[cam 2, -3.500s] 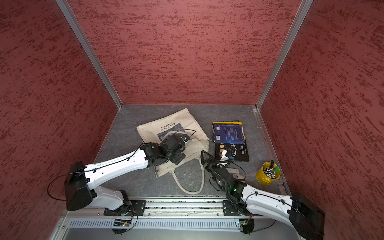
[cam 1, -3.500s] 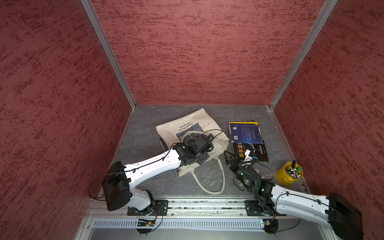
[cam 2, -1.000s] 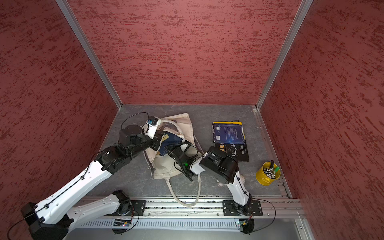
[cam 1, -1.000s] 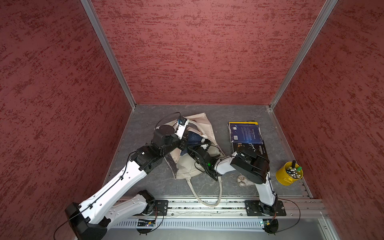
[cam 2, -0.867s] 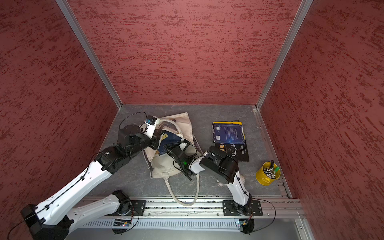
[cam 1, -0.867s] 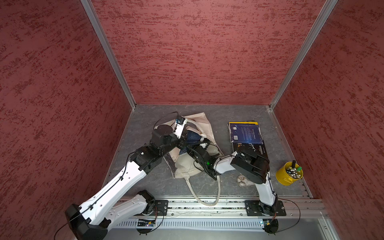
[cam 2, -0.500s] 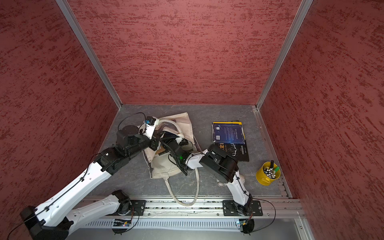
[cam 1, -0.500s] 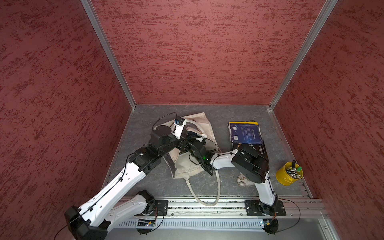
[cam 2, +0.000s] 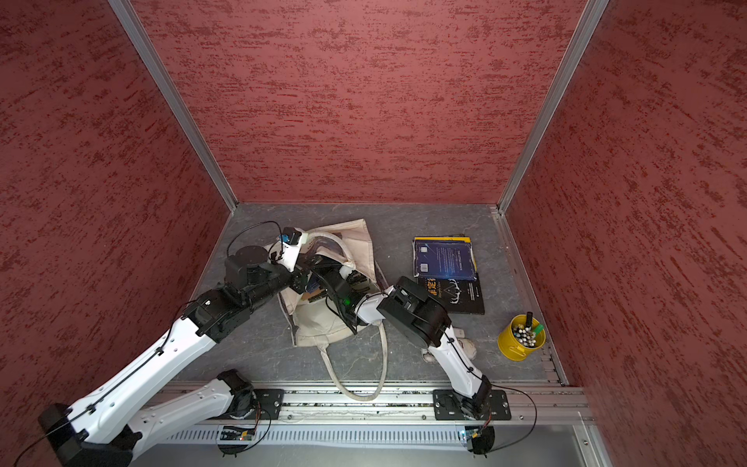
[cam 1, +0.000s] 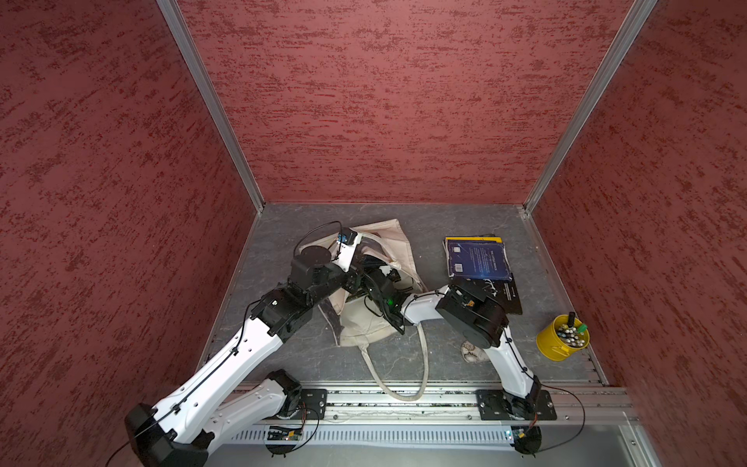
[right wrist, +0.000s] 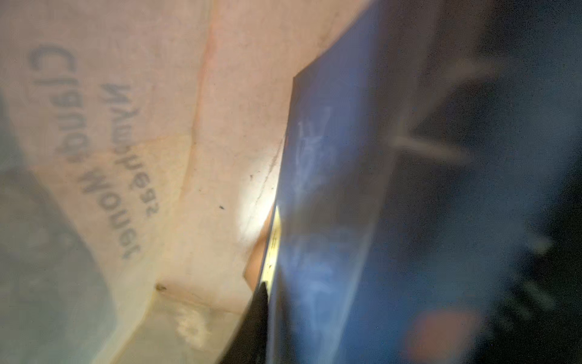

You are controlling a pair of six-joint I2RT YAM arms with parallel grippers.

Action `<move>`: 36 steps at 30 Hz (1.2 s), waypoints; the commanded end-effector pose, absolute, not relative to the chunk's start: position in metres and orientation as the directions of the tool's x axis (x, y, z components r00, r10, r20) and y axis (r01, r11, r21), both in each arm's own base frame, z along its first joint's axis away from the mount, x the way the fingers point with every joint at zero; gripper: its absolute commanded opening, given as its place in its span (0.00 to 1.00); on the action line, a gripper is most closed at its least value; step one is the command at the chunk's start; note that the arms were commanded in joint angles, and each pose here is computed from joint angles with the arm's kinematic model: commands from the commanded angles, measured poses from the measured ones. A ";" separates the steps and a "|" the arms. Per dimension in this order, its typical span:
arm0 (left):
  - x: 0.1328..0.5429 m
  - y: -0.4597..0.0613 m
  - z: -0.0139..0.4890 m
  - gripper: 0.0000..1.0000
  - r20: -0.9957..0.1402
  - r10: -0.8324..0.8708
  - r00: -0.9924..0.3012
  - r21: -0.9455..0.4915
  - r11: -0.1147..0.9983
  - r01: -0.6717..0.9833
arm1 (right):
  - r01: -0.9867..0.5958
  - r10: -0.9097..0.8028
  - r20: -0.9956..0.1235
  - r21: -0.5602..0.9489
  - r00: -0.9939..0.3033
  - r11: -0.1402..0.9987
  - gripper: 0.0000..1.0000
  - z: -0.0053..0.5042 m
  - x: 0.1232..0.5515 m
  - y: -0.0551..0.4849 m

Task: Take out the books from the canvas bag
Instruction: Pick up the book from the canvas bag.

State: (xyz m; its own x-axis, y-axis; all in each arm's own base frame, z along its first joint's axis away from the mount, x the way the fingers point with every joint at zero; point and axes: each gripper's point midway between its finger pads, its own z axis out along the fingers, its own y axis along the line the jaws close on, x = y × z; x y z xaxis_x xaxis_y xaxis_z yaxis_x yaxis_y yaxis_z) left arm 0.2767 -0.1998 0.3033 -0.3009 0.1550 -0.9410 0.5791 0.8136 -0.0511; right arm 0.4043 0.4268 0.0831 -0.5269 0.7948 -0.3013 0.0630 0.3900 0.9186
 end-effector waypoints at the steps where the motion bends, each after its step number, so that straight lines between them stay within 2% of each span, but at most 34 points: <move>1: 0.276 -0.205 0.329 0.00 -0.970 0.093 -0.224 -0.064 0.795 0.603 | 0.030 0.809 -0.291 0.934 -0.511 0.356 0.05 0.104 0.408 0.421; 2: 0.276 -0.205 0.329 0.00 -0.970 0.094 -0.224 -0.062 0.796 0.602 | 0.017 0.806 -0.293 0.936 -0.514 0.351 0.00 0.110 0.405 0.420; 5: 0.279 -0.203 0.327 0.00 -0.970 0.089 -0.226 -0.064 0.805 0.590 | -0.036 0.797 -0.322 0.934 -0.511 0.354 0.00 0.134 0.391 0.411; 11: 0.290 -0.193 0.329 0.00 -0.980 0.059 -0.190 -0.055 0.837 0.544 | -0.115 0.772 -0.446 0.888 -0.452 0.446 0.00 0.167 0.349 0.375; 18: 0.298 -0.187 0.328 0.00 -0.976 0.029 -0.216 -0.088 0.856 0.510 | -0.284 0.663 -0.569 0.821 -0.487 0.495 0.00 0.195 0.292 0.350; 21: 0.299 -0.184 0.329 0.00 -0.976 0.024 -0.216 -0.091 0.859 0.504 | -0.352 0.644 -0.626 0.780 -0.440 0.518 0.00 0.202 0.268 0.330; 25: 0.301 -0.182 0.328 0.00 -0.974 0.020 -0.225 -0.096 0.865 0.493 | -0.361 0.593 -0.732 0.682 -0.336 0.637 0.00 0.220 0.247 0.312; 36: 0.305 -0.177 0.326 0.00 -0.971 0.019 -0.239 -0.098 0.880 0.465 | -0.452 0.703 -0.696 0.680 -0.147 0.578 0.00 0.296 0.190 0.248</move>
